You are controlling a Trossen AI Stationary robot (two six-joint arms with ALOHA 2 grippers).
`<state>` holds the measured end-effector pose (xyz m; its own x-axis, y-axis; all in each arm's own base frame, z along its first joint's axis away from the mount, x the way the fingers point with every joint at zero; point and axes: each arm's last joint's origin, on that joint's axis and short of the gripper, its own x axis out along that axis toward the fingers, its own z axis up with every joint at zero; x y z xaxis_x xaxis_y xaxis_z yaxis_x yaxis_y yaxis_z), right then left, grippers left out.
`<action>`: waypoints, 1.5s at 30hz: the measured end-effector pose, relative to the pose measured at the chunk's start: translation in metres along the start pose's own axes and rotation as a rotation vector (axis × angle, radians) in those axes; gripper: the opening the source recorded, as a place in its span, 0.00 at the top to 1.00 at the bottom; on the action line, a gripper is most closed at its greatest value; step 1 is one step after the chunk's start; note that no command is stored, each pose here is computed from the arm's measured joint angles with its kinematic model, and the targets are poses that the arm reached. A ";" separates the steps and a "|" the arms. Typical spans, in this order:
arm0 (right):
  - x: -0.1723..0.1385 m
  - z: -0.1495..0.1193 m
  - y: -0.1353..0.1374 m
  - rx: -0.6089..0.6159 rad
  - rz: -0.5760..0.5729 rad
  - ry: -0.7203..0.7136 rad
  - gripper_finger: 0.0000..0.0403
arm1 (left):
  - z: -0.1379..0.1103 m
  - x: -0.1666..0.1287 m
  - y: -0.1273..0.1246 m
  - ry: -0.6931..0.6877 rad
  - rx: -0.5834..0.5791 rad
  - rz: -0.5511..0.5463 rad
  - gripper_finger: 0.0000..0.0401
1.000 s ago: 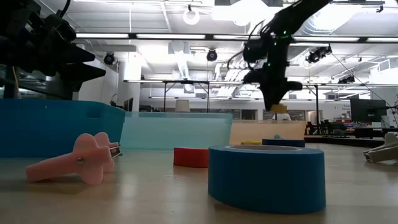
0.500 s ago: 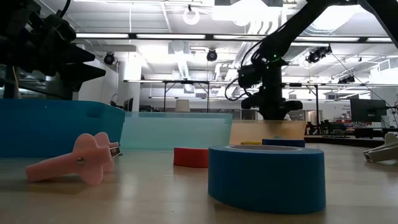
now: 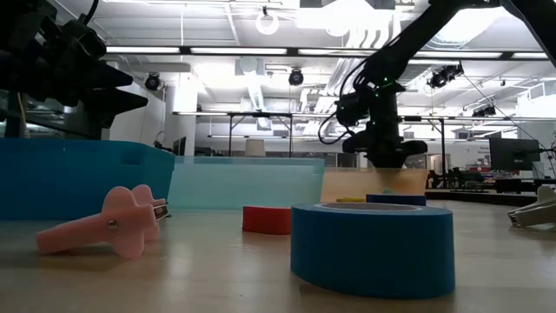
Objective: Pick and place Stapler, Stapler remover, tape
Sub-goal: Put the yellow tape in the orange bin, then put the top blue tape in the orange bin
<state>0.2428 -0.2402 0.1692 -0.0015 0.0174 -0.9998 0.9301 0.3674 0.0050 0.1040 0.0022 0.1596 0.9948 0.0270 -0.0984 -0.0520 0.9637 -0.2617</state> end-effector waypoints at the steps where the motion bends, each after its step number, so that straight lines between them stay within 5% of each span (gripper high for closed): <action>1: 0.001 -0.001 0.000 -0.007 -0.003 0.004 0.89 | 0.000 0.000 0.000 0.000 0.000 0.000 0.40; 24: 0.009 -0.003 -0.002 -0.032 0.045 -0.005 0.62 | 0.000 0.000 0.000 0.000 0.000 0.000 0.40; 45: -0.078 -0.031 -0.013 -0.061 0.136 -0.277 0.57 | 0.000 0.000 0.000 -0.001 0.000 0.002 0.40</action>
<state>0.2189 -0.2176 0.2479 0.2295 -0.1803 -0.9565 0.8911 0.4342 0.1320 0.1040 0.0023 0.1596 0.9947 0.0289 -0.0983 -0.0539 0.9636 -0.2617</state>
